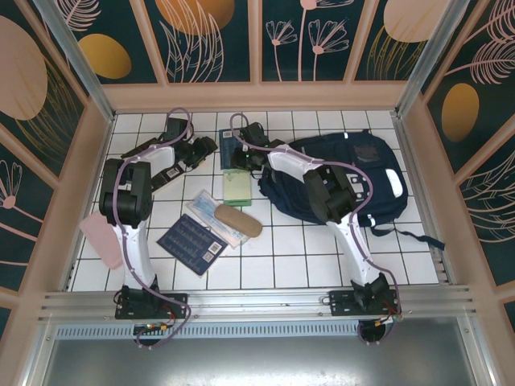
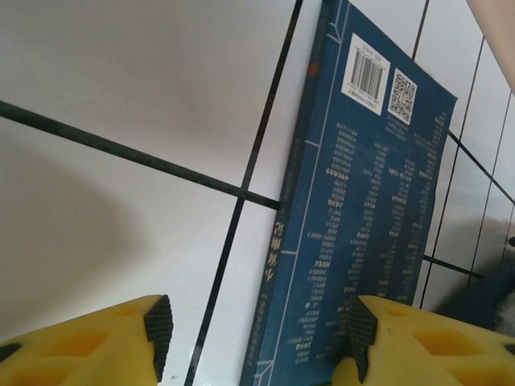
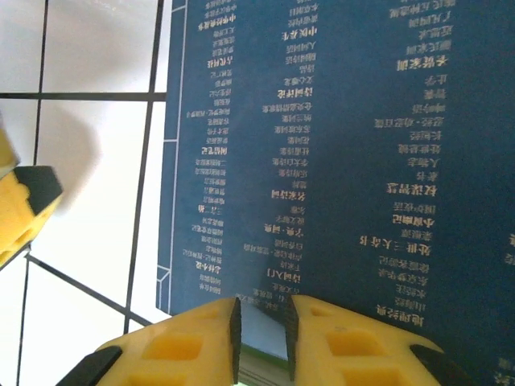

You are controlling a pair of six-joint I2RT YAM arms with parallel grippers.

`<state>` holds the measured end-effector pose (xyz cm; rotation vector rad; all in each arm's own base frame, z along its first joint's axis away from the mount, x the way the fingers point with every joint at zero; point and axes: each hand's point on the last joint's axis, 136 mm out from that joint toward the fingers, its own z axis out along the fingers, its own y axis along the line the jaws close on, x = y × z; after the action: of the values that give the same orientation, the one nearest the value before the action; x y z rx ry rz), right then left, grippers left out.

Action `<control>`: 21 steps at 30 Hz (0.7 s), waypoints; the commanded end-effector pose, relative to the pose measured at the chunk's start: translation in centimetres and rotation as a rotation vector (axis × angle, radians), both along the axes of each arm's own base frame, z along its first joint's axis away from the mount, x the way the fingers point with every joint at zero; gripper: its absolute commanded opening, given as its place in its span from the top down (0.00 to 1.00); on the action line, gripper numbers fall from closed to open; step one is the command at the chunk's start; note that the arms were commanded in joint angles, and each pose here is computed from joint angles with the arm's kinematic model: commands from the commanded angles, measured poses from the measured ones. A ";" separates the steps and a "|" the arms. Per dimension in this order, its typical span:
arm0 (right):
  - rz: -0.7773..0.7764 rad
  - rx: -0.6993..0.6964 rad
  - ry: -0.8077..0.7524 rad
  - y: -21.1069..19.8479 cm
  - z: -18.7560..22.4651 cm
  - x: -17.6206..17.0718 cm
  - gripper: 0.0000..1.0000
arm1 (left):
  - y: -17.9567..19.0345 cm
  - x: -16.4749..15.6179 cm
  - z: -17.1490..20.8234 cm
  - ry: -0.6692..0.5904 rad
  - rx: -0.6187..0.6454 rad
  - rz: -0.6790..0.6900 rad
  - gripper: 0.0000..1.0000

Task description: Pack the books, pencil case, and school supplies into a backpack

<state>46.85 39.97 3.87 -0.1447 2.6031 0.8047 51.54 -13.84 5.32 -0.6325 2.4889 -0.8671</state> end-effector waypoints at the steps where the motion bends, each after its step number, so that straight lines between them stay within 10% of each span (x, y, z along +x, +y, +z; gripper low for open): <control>1: -0.003 -0.033 0.026 -1.1 1.2 -0.1 0.70 | -1.3 1.0 0.2 -0.032 -0.042 -0.029 0.39; 21: -0.105 -0.166 0.031 -5.3 -4.0 5.0 0.58 | -3.9 0.9 -4.5 0.050 0.031 -0.118 0.43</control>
<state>53.68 34.36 3.10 -0.0150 2.5761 0.5750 53.00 -16.91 3.24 -0.5428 2.5356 -0.8918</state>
